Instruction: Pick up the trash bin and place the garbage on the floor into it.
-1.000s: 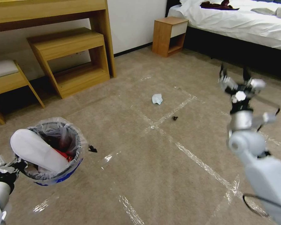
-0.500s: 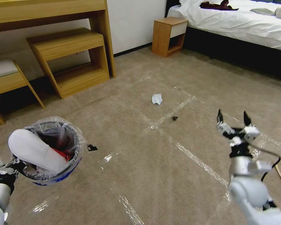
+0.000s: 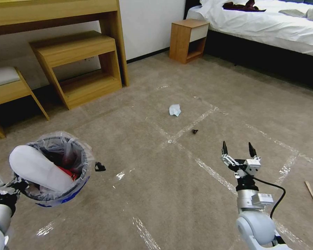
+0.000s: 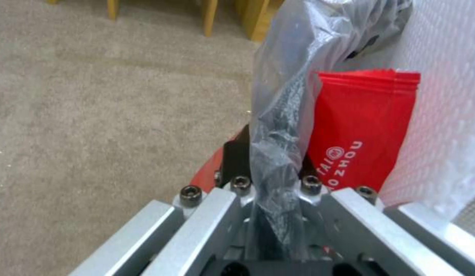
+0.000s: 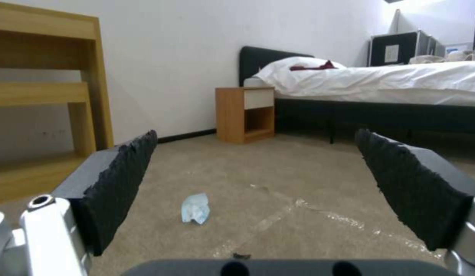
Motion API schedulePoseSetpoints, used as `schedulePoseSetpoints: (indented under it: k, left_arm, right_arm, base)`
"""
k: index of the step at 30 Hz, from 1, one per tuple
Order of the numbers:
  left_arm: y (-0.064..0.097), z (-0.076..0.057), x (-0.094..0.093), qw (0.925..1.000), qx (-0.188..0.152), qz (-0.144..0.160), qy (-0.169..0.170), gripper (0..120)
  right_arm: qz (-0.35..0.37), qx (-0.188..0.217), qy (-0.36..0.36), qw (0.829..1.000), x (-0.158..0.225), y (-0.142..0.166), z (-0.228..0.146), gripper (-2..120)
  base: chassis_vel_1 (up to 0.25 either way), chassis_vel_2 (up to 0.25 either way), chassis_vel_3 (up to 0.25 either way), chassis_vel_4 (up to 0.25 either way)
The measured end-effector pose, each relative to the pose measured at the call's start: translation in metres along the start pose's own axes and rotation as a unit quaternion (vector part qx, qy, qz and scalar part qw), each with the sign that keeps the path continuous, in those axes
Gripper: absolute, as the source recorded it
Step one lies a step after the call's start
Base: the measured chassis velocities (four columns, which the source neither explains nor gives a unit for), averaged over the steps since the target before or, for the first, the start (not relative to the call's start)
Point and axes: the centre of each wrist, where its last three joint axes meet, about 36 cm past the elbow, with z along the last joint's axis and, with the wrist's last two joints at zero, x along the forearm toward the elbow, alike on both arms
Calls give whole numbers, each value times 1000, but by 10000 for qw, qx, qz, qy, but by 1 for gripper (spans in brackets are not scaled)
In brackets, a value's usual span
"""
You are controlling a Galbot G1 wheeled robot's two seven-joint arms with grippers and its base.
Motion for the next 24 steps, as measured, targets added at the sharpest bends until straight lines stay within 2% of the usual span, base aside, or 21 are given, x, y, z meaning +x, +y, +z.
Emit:
schedulePoseSetpoints:
  k: [7,24]
  left_arm:
    - [1,-1,0,10000,3,-13,1,1]
    - [2,3,-2,10000,21,-45,39,1]
  right_arm:
    - [11,-6,14,10000,-4,0,2,98]
    - [26,-34,-28,10000,-11,-8,0,98]
  base:
    - [-125,117,112,-102]
    - [-216,216,228,-226]
